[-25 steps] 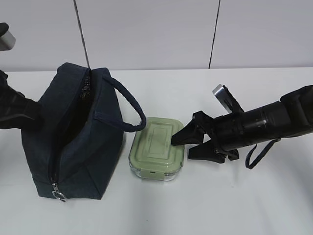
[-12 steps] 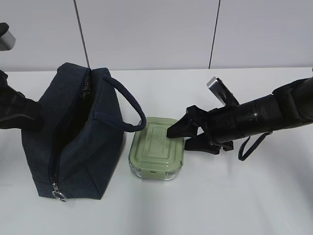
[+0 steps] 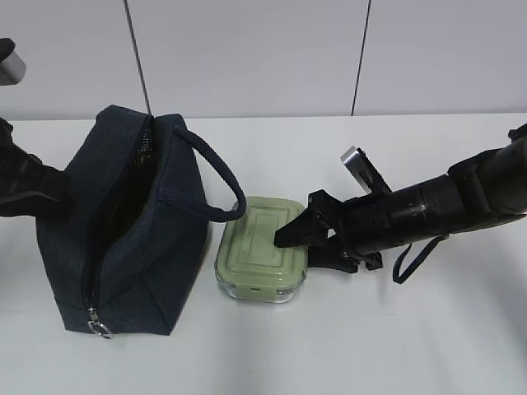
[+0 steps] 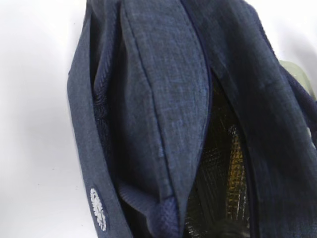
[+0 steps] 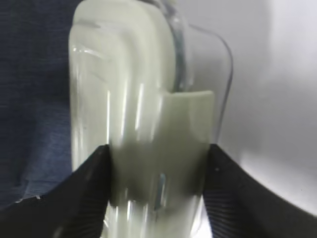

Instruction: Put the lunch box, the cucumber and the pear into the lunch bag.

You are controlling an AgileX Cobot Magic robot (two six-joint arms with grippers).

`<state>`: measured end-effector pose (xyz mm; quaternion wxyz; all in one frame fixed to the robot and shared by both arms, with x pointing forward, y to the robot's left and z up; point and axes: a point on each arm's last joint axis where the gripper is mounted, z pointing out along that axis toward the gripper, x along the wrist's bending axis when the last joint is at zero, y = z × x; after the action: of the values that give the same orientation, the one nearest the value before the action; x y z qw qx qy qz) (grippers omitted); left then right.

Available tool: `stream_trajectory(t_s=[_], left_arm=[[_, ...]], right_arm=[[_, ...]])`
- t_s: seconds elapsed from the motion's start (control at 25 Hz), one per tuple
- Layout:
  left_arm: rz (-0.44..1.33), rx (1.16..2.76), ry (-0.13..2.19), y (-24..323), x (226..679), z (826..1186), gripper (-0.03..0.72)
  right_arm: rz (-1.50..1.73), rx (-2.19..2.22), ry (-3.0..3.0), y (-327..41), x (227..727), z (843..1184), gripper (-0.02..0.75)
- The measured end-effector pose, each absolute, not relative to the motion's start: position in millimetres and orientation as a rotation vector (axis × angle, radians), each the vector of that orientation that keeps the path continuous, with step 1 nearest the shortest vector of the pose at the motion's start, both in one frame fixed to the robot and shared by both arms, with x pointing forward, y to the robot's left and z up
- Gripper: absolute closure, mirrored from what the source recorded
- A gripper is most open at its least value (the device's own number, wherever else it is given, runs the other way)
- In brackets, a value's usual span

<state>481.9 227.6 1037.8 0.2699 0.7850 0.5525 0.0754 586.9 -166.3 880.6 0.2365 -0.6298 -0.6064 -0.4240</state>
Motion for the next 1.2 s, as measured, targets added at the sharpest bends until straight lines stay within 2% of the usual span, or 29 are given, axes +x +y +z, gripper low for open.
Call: stream_trajectory(t_s=[0.12,0.4,0.56,0.84,1.08,1.2], left_arm=[[0.204,2.116,1.489,228,482,1038,0.700],[0.204,2.116,1.489,228,482,1038,0.700],[0.204,2.116,1.489,228,482,1038,0.700],[0.204,2.116,1.489,228,482,1038,0.700],[0.205,2.117,1.488,228,482,1038,0.700],[0.207,2.116,1.488,228,482,1038,0.700]], right_arm=[[-1.168,-1.722,-1.655,-166,587,881,0.363],[-1.169,-1.712,-1.652,-167,587,882,0.370],[-1.196,-1.718,-1.704,-182,589,894,0.370],[-1.406,-1.723,-1.765,-209,591,955,0.370],[-1.595,-1.527,-1.800,-198,591,1022,0.372],[-1.673,-1.420,-1.824,-180,595,1055,0.372]])
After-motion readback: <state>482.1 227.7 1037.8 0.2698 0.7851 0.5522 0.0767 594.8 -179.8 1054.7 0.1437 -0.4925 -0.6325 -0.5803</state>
